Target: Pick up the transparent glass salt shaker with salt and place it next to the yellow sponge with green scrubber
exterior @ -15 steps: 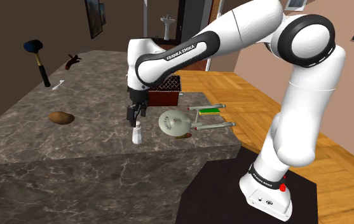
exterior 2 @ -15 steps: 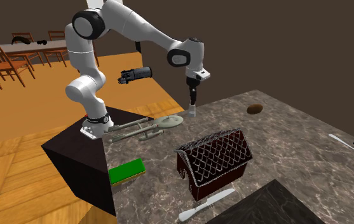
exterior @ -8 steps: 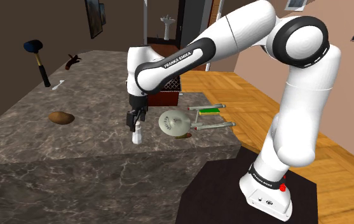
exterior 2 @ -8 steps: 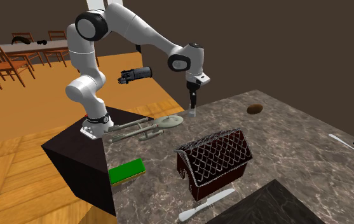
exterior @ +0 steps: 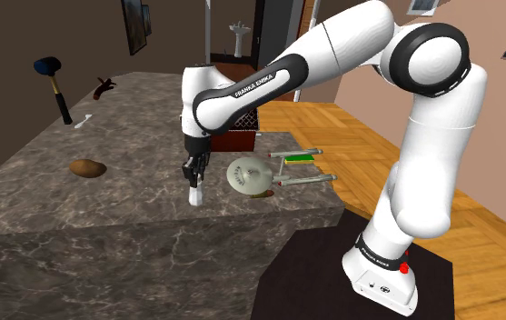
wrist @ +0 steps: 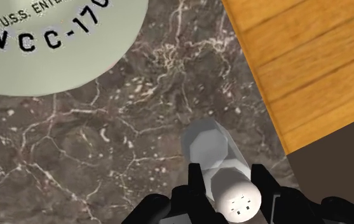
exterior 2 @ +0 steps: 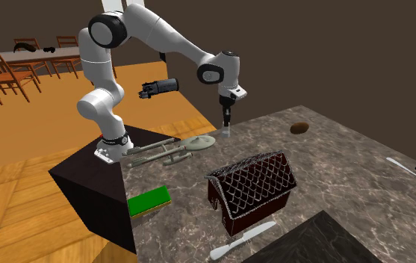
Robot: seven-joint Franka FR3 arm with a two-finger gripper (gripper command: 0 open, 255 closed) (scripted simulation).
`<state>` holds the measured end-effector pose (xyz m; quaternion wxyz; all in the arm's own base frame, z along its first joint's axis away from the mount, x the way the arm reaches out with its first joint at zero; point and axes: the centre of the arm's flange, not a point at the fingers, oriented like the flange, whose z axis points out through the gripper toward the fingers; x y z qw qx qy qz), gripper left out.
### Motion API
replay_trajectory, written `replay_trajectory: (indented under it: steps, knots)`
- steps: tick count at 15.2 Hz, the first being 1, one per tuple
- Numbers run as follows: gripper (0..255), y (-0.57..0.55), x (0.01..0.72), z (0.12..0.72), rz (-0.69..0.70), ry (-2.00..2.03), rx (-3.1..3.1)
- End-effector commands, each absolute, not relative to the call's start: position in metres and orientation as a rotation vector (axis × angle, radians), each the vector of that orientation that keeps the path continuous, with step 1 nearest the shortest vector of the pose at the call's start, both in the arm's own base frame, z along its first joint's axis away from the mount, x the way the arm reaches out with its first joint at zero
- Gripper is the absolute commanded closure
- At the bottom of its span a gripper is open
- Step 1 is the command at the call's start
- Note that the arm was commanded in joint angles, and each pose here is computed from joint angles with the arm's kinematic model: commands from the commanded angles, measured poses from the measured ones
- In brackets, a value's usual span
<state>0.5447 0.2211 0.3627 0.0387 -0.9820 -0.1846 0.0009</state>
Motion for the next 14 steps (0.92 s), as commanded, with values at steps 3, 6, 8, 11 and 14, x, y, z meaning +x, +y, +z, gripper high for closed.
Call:
replay_trajectory:
  steps: [3,6,8,11,14]
  knots:
    - [255,0.221,0.545,0.362,0.003,-0.566,-3.011]
    - [255,0.221,0.545,0.362,0.003,-0.566,-3.011]
    - [255,0.221,0.545,0.368,0.003,-0.566,-3.011]
    - [255,0.221,0.545,0.384,0.003,-0.566,-3.011]
    - [255,0.221,0.545,0.399,0.003,-0.566,-3.011]
